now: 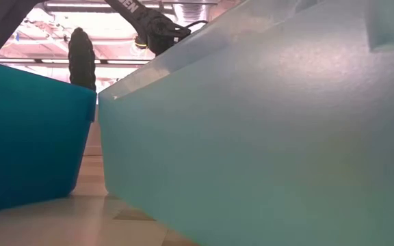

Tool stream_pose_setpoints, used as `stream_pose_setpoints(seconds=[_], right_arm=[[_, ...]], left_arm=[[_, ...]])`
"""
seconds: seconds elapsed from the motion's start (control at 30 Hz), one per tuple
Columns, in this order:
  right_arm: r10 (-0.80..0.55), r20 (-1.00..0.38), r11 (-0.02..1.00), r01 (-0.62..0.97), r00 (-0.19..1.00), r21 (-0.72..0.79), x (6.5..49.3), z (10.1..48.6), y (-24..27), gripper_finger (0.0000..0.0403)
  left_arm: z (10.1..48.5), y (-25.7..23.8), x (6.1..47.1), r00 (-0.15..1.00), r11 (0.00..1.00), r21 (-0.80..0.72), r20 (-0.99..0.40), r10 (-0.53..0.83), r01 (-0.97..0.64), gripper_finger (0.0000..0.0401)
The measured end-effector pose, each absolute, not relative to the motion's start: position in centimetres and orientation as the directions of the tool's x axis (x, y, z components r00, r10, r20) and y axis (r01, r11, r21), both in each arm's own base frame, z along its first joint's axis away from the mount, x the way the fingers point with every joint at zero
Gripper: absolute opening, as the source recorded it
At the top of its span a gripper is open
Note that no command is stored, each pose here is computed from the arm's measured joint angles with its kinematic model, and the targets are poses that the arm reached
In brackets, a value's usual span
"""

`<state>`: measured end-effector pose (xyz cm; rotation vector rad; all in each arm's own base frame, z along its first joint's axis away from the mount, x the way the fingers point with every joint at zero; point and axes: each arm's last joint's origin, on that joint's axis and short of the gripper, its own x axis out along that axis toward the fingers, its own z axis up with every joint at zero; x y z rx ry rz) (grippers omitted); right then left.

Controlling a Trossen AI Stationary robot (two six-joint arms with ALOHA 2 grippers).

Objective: Pick and place medicine bottles into bin by pill shape (circle, oval)
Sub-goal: Put the big orange pill bottle into the blue bin

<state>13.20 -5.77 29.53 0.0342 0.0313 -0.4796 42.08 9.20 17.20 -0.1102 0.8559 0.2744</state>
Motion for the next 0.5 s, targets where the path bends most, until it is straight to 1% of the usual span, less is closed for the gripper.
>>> stream_pose_setpoints(seconds=[0.1,0.27,0.4,0.5], right_arm=[[-0.461,-0.037,0.887,0.462,0.887,0.023,13.2,29.5,-5.8,0.0256],[-0.461,-0.038,0.887,0.462,0.887,0.023,13.2,29.5,-5.8,0.0256],[-0.461,-0.036,0.887,0.462,0.887,0.023,13.2,29.6,-5.8,0.0256],[-0.46,-0.035,0.887,0.461,0.887,0.023,13.2,29.6,-5.8,0.0256]], left_arm=[[17.2,9.2,42.1,0.62,0.956,0.005,-0.761,0.194,-0.293,0.0196],[17.5,9.1,41.9,0.619,0.952,-0.022,-0.764,0.182,-0.307,0.0217],[19.1,9.1,41.9,0.627,0.951,-0.025,-0.757,0.184,-0.308,0.0198],[20.2,9.0,41.7,0.612,0.946,-0.035,-0.77,0.179,-0.322,0.0196]])
